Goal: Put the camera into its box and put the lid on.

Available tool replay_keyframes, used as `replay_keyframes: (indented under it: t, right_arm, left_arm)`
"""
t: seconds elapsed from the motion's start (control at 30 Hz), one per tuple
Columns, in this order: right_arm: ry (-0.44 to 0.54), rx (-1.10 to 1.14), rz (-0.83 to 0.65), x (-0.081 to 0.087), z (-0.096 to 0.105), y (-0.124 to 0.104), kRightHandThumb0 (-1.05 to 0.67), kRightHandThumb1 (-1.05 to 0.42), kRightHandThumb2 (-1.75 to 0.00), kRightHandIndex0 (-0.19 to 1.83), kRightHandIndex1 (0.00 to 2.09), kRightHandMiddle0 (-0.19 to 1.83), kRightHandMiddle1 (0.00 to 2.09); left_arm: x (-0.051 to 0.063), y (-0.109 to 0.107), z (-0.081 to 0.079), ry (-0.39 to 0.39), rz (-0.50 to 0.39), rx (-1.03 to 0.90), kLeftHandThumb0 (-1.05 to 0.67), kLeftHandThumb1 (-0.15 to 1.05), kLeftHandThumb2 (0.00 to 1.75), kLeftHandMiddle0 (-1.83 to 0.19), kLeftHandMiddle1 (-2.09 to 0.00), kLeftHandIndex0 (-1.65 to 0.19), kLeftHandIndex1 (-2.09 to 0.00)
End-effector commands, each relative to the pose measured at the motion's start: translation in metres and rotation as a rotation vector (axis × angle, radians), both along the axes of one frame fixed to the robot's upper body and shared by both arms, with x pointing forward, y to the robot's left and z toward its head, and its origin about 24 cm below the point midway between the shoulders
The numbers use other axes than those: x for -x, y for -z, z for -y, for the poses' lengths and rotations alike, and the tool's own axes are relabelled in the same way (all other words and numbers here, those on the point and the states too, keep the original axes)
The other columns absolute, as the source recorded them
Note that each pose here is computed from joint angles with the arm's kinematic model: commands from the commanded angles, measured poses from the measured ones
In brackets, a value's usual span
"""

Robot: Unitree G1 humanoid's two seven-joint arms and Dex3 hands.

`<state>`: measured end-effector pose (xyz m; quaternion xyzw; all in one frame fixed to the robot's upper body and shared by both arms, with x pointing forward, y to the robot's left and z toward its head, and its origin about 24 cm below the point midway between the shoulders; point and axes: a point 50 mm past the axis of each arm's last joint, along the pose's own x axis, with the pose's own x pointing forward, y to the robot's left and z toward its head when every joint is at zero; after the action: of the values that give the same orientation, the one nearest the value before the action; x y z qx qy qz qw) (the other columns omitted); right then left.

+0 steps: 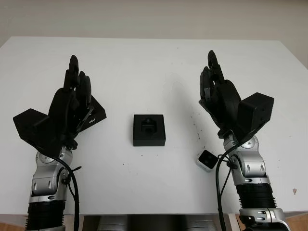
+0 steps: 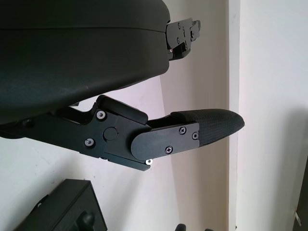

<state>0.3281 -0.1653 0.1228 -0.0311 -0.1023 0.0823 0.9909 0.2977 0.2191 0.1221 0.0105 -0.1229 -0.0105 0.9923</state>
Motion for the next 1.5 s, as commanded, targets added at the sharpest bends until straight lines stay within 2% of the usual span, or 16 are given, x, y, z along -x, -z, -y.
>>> replay_keyframes:
  t: [0.0, 0.33, 0.53, 0.57, 0.67, 0.73, 0.9, 1.1, 1.23, 1.33, 1.47]
  right_arm:
    - [-0.005, 0.008, 0.019, 0.0, -0.001, -0.003, -0.76, -1.05, -0.71, -0.19, 0.0, -0.19, 0.0]
    - [-0.035, 0.04, 0.009, 0.0, 0.0, -0.004, -0.77, -1.05, -0.69, -0.19, 0.0, -0.19, 0.0]
    - [-0.033, 0.119, 0.042, 0.01, 0.014, -0.024, -0.83, -1.05, -0.41, -0.14, 0.04, -0.12, 0.05]
    - [-0.035, 0.143, 0.061, 0.012, 0.017, -0.028, -0.79, -1.05, -0.28, -0.06, 0.08, -0.05, 0.09]
    - [-0.088, 0.199, 0.083, 0.02, 0.028, -0.041, -0.7, -1.01, -0.11, 0.03, 0.12, 0.01, 0.13]
    - [-0.127, 0.222, 0.089, 0.024, 0.036, -0.047, -0.64, -0.97, -0.07, 0.06, 0.14, 0.02, 0.15]
    - [-0.182, 0.247, 0.074, 0.029, 0.05, -0.049, -0.5, -0.91, -0.04, 0.06, 0.14, 0.0, 0.21]
    - [-0.225, 0.398, 0.021, 0.036, 0.065, -0.05, -0.62, -0.84, -0.03, -0.03, 0.09, -0.04, 0.25]
    - [-0.241, 0.523, 0.007, 0.04, 0.073, -0.05, -0.58, -0.8, -0.03, -0.09, 0.06, -0.03, 0.24]
    - [-0.223, 0.677, 0.014, 0.046, 0.08, -0.05, -0.65, -0.8, -0.04, -0.03, 0.08, 0.07, 0.25]
    - [-0.236, 0.742, -0.01, 0.049, 0.086, -0.045, -0.67, -0.81, -0.06, -0.02, 0.07, 0.16, 0.21]
  left_arm:
    - [0.0, -0.003, 0.001, 0.004, 0.013, 0.001, -0.8, 1.05, 0.59, 0.19, 0.0, 0.19, 0.0]
    - [-0.001, -0.002, 0.002, 0.018, -0.004, -0.009, -0.81, 1.05, 0.58, 0.19, 0.0, 0.19, 0.0]
    - [0.0, -0.001, 0.001, 0.017, -0.002, -0.003, -0.81, 1.05, 0.57, 0.19, 0.0, 0.19, 0.0]
    - [0.0, -0.001, 0.0, 0.015, -0.002, -0.01, -0.81, 1.05, 0.58, 0.19, 0.0, 0.19, 0.0]
    - [0.0, -0.001, -0.001, 0.02, -0.009, -0.007, -0.82, 1.05, 0.57, 0.19, 0.0, 0.19, 0.0]
    - [-0.001, 0.0, -0.002, 0.023, -0.013, 0.0, -0.82, 1.05, 0.57, 0.19, 0.0, 0.19, 0.0]
    - [-0.002, 0.0, -0.002, 0.043, -0.012, -0.001, -0.8, 1.05, 0.57, 0.19, 0.0, 0.19, 0.0]
    - [-0.003, -0.001, 0.0, 0.047, -0.016, -0.01, -0.81, 1.05, 0.57, 0.19, 0.0, 0.19, 0.0]
    - [-0.004, -0.002, -0.001, 0.033, -0.013, -0.012, -0.81, 1.05, 0.57, 0.19, 0.0, 0.19, 0.0]
    - [-0.003, -0.002, -0.002, 0.033, -0.012, -0.01, -0.81, 1.05, 0.57, 0.19, 0.0, 0.19, 0.0]
    - [-0.003, -0.002, -0.002, 0.026, -0.012, -0.005, -0.81, 1.05, 0.56, 0.19, 0.0, 0.19, 0.0]
